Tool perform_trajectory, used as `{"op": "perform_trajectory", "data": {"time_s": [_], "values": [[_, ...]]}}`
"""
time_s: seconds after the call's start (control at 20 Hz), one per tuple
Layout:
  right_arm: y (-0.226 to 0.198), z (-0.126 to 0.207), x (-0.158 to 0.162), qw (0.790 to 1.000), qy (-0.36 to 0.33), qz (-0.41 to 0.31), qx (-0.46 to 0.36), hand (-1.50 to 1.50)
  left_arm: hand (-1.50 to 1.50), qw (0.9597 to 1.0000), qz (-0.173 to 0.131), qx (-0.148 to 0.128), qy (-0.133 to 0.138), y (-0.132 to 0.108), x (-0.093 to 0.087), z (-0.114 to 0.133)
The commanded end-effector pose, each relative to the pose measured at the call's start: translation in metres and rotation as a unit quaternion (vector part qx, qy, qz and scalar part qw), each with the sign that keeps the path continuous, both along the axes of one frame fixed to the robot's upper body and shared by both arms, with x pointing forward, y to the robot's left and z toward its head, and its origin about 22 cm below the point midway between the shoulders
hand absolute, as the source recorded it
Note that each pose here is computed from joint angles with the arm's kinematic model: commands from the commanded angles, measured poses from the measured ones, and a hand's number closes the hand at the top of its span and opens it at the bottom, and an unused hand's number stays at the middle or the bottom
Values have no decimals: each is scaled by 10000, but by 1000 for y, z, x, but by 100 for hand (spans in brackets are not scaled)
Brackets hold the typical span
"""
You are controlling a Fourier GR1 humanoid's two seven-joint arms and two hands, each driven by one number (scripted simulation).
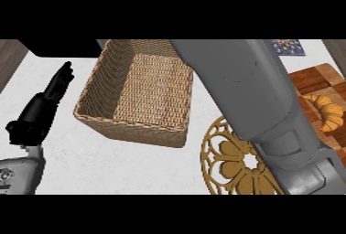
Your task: Pick the lemon from the placemat and place it in the basket
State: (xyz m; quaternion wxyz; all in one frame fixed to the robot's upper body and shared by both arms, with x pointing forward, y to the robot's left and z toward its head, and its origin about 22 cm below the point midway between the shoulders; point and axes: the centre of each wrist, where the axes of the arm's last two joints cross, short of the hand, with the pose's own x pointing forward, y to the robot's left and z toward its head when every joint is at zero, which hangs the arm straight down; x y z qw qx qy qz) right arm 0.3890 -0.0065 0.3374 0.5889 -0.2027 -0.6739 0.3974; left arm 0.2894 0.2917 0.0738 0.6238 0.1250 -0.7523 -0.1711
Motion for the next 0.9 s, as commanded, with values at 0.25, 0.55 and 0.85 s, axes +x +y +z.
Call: {"op": "perform_trajectory", "data": {"time_s": [0.25,0.55,0.85], "values": [[31,-12,0,9842,34,-436,-1716,150,0,9999,62,-117,-26,7,-8,-12],[11,-13,10,9794,273,13,-2000,-150,0,9999,56,-78,34,2,-13,-20],[21,-36,14,9870,639,252,-1455,-150,0,10000,-53,-79,5,1,-13,-3]]}}
